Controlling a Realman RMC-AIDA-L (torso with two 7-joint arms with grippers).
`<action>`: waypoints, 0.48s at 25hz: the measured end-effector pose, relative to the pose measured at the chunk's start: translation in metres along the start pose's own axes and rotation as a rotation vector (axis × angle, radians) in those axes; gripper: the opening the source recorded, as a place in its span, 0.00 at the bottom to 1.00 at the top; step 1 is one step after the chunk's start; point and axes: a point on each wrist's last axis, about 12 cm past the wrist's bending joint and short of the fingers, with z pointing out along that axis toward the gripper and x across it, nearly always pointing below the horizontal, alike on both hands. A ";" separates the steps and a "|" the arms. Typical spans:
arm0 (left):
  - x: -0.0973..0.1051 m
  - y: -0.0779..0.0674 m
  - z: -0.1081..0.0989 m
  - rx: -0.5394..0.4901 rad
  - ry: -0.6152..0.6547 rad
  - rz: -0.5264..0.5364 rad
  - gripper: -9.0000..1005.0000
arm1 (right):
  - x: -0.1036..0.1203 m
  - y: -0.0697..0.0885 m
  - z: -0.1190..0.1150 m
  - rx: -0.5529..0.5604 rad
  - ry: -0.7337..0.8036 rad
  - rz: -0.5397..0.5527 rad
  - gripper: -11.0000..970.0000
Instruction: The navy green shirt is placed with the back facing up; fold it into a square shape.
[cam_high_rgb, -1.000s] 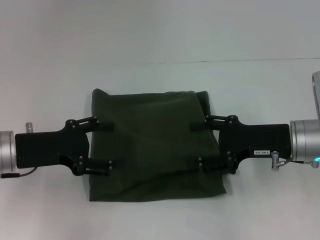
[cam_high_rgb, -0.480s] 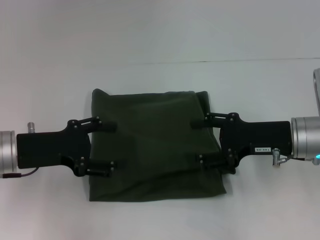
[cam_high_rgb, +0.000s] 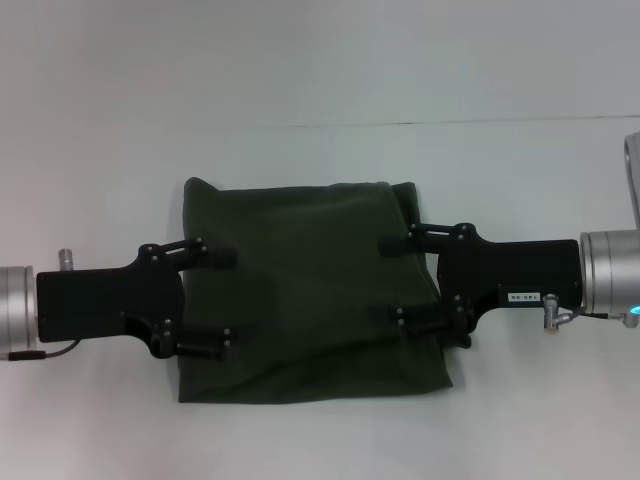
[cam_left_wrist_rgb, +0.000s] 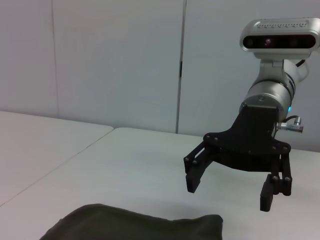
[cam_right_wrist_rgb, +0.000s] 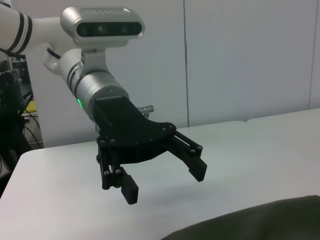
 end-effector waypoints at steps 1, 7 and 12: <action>0.000 0.000 0.000 0.000 0.000 0.000 0.94 | 0.000 0.000 0.000 -0.001 0.000 0.001 0.94; 0.001 -0.001 0.000 0.003 0.000 0.004 0.94 | 0.003 0.002 0.001 -0.007 0.005 0.008 0.94; 0.001 -0.001 0.001 0.007 0.001 0.005 0.94 | 0.005 0.004 0.001 -0.007 0.005 0.016 0.94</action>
